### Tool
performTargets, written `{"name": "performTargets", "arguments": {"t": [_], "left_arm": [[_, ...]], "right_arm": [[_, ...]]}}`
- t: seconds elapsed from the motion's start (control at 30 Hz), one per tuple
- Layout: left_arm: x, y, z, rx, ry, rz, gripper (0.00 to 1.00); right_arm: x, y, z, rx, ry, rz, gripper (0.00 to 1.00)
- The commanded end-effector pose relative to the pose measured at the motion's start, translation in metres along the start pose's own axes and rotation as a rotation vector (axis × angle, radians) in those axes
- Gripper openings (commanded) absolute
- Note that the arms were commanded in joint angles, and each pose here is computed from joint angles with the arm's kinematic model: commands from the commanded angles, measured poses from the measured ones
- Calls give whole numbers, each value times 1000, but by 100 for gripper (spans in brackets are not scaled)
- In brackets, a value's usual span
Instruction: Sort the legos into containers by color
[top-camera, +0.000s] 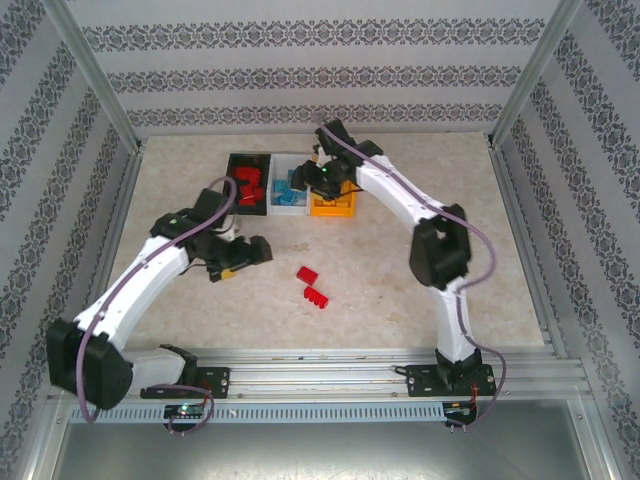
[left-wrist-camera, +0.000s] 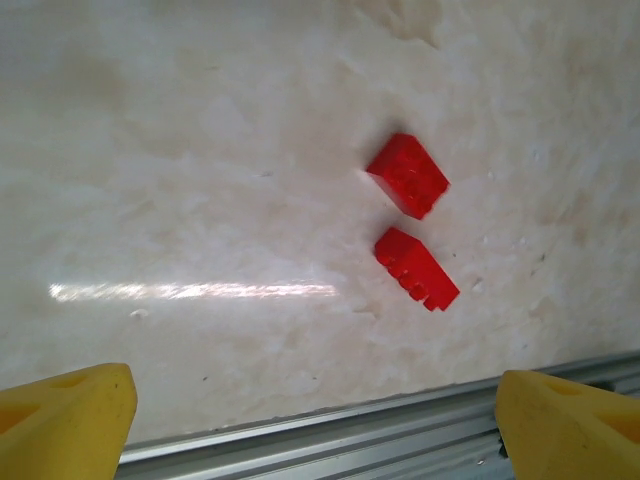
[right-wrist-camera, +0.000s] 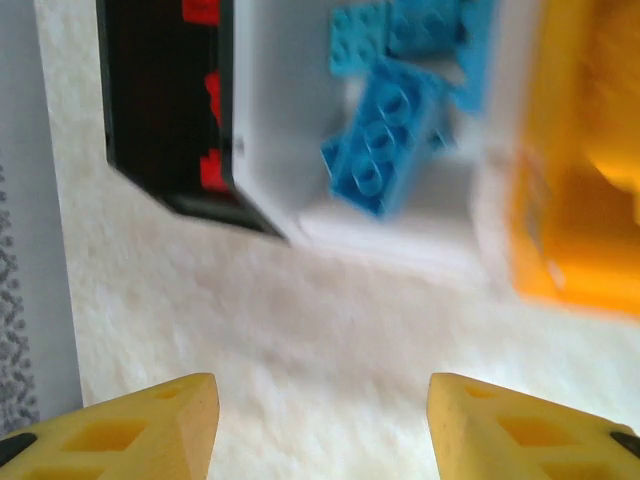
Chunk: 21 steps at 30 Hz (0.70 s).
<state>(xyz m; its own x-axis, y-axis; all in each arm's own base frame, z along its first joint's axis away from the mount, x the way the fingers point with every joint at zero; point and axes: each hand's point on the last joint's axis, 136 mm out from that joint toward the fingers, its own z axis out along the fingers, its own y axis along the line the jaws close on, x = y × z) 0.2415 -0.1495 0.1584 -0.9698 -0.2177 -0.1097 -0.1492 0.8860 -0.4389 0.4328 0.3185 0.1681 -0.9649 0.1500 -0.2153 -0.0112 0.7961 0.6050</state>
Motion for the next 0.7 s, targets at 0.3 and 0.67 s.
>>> {"name": "performTargets", "arguments": {"t": [0.3,0.67], "left_arm": [[-13,-71,81,-124,146,437,92],[2,-72,140,-232,274,678,91]], "right_arm": [[123,-99,-106,117,-61,110,61],[173,-136,-123,141,-101,198,61]]}}
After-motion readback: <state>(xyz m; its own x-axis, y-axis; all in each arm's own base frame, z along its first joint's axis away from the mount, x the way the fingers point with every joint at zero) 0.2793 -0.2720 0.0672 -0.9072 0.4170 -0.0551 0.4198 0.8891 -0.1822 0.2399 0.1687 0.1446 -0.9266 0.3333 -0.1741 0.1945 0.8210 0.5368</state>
